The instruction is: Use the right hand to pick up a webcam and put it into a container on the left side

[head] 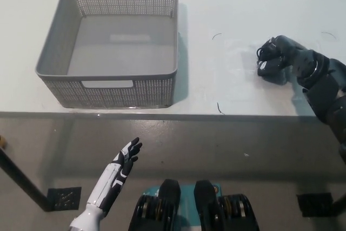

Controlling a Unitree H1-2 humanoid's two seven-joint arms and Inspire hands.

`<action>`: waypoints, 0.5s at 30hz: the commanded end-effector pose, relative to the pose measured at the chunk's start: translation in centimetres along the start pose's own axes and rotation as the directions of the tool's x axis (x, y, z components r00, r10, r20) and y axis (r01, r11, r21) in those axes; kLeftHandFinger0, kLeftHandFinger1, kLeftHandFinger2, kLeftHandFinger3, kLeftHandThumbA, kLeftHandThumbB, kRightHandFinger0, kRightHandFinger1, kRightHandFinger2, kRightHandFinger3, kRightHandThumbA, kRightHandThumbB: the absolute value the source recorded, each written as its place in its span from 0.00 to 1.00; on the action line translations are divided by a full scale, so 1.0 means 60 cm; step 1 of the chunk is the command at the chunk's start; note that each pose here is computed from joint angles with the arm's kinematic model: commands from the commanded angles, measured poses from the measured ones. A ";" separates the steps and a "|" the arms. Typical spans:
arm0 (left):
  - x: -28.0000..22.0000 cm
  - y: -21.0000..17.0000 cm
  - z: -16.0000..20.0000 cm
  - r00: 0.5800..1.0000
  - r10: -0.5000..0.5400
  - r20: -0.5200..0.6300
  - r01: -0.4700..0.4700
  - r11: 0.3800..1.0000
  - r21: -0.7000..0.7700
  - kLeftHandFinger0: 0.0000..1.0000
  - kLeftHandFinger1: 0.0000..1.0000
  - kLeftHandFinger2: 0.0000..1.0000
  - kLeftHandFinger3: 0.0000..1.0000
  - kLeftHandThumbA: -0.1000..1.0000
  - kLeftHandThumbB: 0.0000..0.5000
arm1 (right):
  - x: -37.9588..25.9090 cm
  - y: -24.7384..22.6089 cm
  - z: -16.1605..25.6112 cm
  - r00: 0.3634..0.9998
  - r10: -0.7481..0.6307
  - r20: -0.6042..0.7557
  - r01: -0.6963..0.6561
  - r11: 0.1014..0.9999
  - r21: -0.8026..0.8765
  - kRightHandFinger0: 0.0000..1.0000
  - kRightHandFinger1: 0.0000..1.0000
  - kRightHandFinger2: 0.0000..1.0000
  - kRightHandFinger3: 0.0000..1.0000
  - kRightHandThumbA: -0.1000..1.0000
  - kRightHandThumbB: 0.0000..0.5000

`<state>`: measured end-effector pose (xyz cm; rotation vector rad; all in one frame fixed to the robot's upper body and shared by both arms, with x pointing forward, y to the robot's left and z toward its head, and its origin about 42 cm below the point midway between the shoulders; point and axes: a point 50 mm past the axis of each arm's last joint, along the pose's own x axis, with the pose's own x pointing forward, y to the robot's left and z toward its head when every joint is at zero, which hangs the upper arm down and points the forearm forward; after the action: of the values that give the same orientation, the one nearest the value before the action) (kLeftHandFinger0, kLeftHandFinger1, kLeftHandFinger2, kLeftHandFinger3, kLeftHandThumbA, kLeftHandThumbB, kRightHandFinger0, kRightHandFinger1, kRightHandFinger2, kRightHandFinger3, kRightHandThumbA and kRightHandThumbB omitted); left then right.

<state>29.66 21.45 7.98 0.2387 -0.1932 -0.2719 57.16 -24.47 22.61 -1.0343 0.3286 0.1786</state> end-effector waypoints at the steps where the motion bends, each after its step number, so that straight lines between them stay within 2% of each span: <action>1: 0.013 0.014 0.014 0.999 -0.010 0.041 0.009 1.000 0.021 1.00 1.00 1.00 1.00 1.00 0.40 | -0.002 -0.030 -0.014 0.991 -0.130 0.017 0.129 0.990 0.048 0.69 1.00 1.00 0.67 0.00 0.28; 2: 0.013 0.013 0.014 0.999 -0.010 0.041 0.010 1.000 0.019 1.00 1.00 1.00 1.00 1.00 0.40 | -0.003 -0.033 -0.014 0.989 -0.150 0.016 0.148 0.987 0.057 0.94 1.00 1.00 0.67 0.00 0.29; 3: 0.013 0.013 0.014 0.999 -0.011 0.041 0.010 1.000 0.018 1.00 1.00 1.00 1.00 1.00 0.40 | -0.003 -0.034 -0.014 0.988 -0.155 0.015 0.154 0.986 0.061 0.96 1.00 1.00 0.61 0.00 0.29; 4: 0.012 0.014 0.014 0.999 -0.012 0.039 0.011 1.000 0.020 1.00 1.00 1.00 1.00 1.00 0.41 | -0.003 -0.038 -0.012 0.984 -0.175 0.019 0.173 0.983 0.068 1.00 1.00 0.96 0.51 0.00 0.33; 5: 0.012 0.014 0.014 0.999 -0.013 0.040 0.012 1.000 0.023 1.00 1.00 1.00 1.00 1.00 0.41 | -0.003 -0.040 -0.013 0.982 -0.186 0.024 0.184 0.980 0.069 1.00 1.00 0.90 0.47 0.00 0.34; 6: 0.012 0.014 0.015 0.999 -0.014 0.040 0.013 1.000 0.027 1.00 1.00 1.00 1.00 1.00 0.40 | -0.004 -0.044 -0.012 0.978 -0.205 0.029 0.202 0.976 0.085 0.83 0.63 0.49 0.20 0.00 0.35; 7: 0.011 0.013 0.015 0.999 -0.014 0.039 0.013 1.000 0.023 1.00 1.00 1.00 1.00 1.00 0.39 | -0.004 -0.047 -0.015 0.976 -0.215 0.039 0.209 0.970 0.128 0.21 0.22 0.25 0.13 0.00 0.34; 8: 0.012 0.013 0.014 0.999 -0.014 0.039 0.013 1.000 0.019 1.00 1.00 1.00 1.00 1.00 0.40 | -0.005 -0.054 -0.015 0.971 -0.233 0.051 0.222 0.961 0.167 0.01 0.11 0.40 0.27 0.00 0.35; 9: 0.012 0.013 0.014 0.999 -0.014 0.041 0.013 1.000 0.023 1.00 1.00 1.00 1.00 1.00 0.40 | -0.006 -0.058 -0.014 0.968 -0.246 0.052 0.234 0.956 0.176 0.00 0.17 0.54 0.41 0.00 0.36; 11: 0.012 0.014 0.014 0.999 -0.015 0.040 0.014 1.000 0.025 1.00 1.00 1.00 1.00 1.00 0.41 | -0.007 -0.070 -0.008 0.959 -0.277 0.065 0.257 0.941 0.218 0.00 0.26 0.75 0.73 0.00 0.37; 13: 0.012 0.014 0.015 0.999 -0.015 0.042 0.014 1.000 0.024 1.00 1.00 1.00 1.00 1.00 0.41 | -0.009 -0.089 0.003 0.950 -0.304 0.071 0.277 0.927 0.251 0.00 0.38 0.87 0.85 0.00 0.36; 14: 0.012 0.014 0.014 0.999 -0.014 0.044 0.013 1.000 0.024 1.00 1.00 1.00 1.00 1.00 0.40 | -0.011 -0.103 0.013 0.942 -0.328 0.076 0.299 0.919 0.256 0.00 0.45 0.86 0.87 0.00 0.35; 15: 0.012 0.014 0.014 0.999 -0.013 0.047 0.012 0.999 0.032 1.00 1.00 1.00 1.00 1.00 0.39 | -0.013 -0.113 0.020 0.931 -0.351 0.099 0.315 0.911 0.267 0.00 0.45 0.84 0.85 0.00 0.36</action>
<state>29.80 21.53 8.08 0.2419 -0.1944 -0.2718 56.97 -26.47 22.70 -0.8777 0.2326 0.0077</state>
